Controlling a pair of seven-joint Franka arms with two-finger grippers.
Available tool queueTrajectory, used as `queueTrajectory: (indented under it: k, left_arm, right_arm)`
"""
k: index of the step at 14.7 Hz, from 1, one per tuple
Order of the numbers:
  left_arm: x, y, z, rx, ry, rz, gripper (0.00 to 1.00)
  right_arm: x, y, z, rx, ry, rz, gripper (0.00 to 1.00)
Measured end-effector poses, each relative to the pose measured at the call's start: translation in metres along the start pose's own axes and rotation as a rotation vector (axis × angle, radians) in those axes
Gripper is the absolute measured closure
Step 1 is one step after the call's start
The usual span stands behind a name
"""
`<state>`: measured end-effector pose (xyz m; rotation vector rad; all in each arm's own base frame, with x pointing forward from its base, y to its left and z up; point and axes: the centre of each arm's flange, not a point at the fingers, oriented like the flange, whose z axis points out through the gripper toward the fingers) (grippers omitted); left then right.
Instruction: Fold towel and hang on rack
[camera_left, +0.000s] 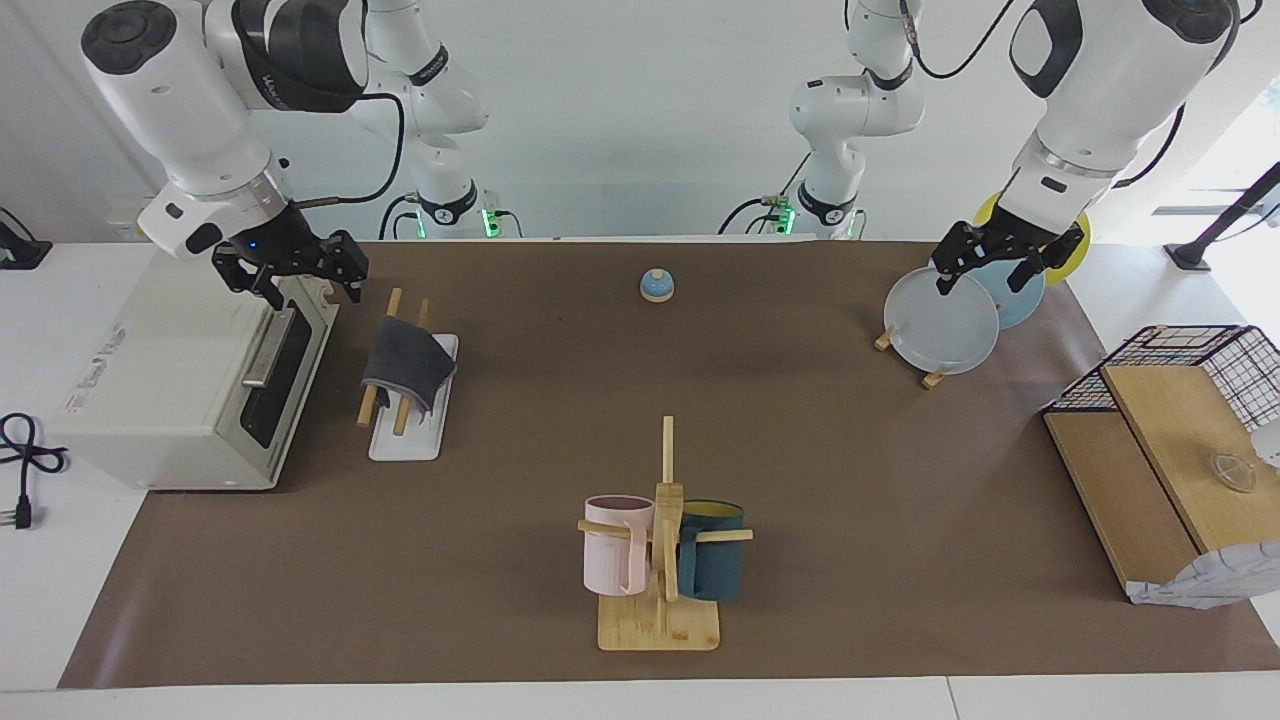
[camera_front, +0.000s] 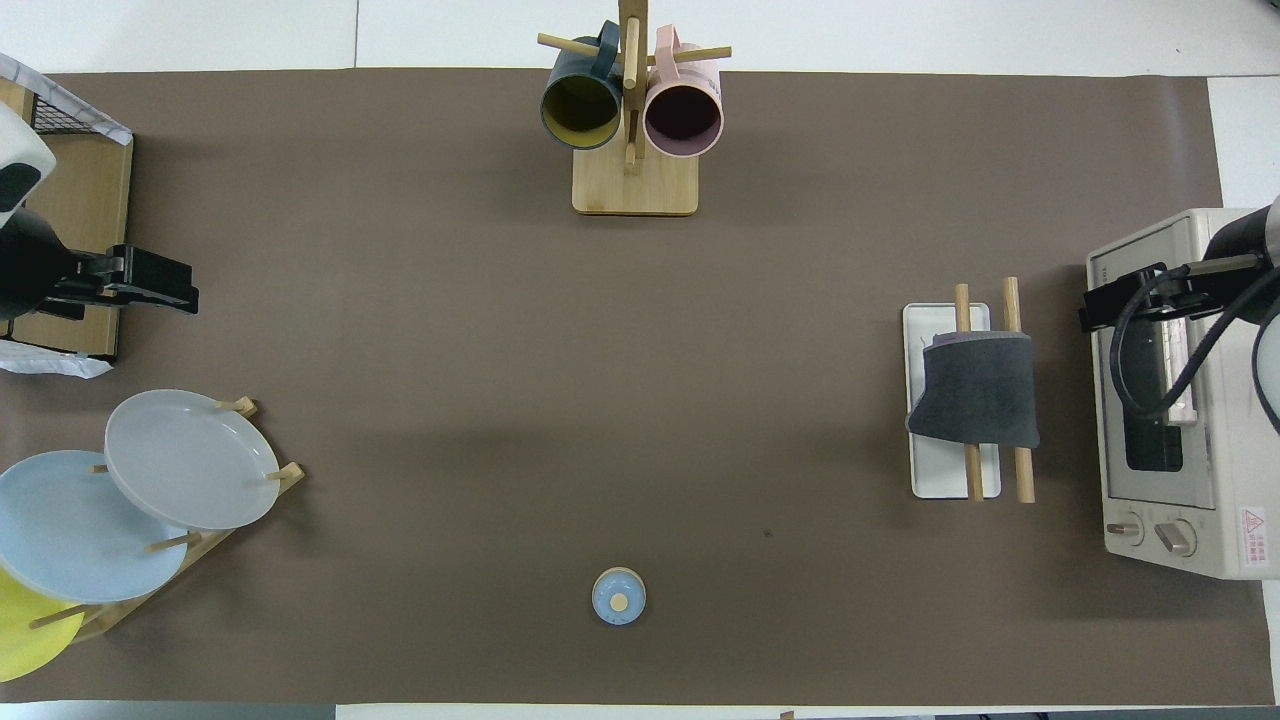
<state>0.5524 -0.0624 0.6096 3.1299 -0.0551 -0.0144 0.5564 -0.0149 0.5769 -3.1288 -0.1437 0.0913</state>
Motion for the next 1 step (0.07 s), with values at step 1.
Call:
queueTrajectory:
  k: [1]
  left_arm:
    - [0.0000, 0.0000, 0.0000, 0.000, 0.000, 0.000, 0.00]
  right_arm:
    - [0.0000, 0.0000, 0.0000, 0.000, 0.000, 0.000, 0.00]
